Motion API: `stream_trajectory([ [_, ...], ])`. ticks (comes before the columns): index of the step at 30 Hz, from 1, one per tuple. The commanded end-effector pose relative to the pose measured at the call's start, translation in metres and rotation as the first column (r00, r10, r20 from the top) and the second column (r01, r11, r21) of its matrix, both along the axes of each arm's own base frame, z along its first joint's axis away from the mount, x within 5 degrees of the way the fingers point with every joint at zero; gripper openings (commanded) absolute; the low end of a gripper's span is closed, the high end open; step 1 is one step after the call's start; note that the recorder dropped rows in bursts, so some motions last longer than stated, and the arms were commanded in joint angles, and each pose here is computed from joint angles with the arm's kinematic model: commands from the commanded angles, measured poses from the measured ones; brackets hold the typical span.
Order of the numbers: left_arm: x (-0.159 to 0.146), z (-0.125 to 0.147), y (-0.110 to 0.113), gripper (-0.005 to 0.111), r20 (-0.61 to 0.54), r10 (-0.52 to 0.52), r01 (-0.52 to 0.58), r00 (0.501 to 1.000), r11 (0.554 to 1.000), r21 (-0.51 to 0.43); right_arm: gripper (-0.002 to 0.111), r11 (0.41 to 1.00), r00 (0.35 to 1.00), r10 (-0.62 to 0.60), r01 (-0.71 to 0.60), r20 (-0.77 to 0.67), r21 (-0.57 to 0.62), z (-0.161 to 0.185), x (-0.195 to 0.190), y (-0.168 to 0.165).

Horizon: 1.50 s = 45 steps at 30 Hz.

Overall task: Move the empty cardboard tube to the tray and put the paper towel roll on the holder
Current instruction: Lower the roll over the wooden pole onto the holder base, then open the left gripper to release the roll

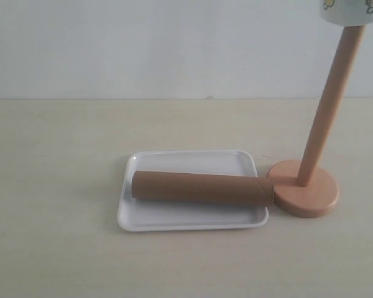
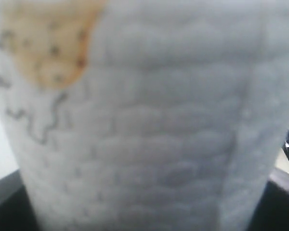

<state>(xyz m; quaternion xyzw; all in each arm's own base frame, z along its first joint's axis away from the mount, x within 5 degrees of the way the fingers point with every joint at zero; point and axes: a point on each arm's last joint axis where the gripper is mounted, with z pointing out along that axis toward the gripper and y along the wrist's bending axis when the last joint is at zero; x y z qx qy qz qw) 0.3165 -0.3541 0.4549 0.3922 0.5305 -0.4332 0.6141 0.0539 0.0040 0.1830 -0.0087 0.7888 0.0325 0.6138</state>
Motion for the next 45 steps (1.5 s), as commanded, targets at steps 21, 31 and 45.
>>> stream_trajectory([
  [21, 0.051, -0.111, -0.042, 0.004, -0.04, 0.097, -0.089, 0.994, 0.981, 0.173, 0.0, 1.0, 1.0, -0.006, 0.006, 0.01, -0.006, 0.001, 0.0, -0.001],
  [31, 0.066, -0.182, -0.059, 0.004, -0.131, 0.07, -0.033, 0.989, 0.963, 0.268, 0.0, 1.0, 1.0, -0.006, 0.006, 0.01, -0.006, 0.001, 0.0, -0.001],
  [45, 0.069, -0.259, -0.072, 0.014, -0.248, 0.001, 0.089, 0.969, 0.932, 0.351, 0.0, 1.0, 1.0, -0.006, 0.006, 0.01, -0.006, 0.001, 0.0, -0.001],
])
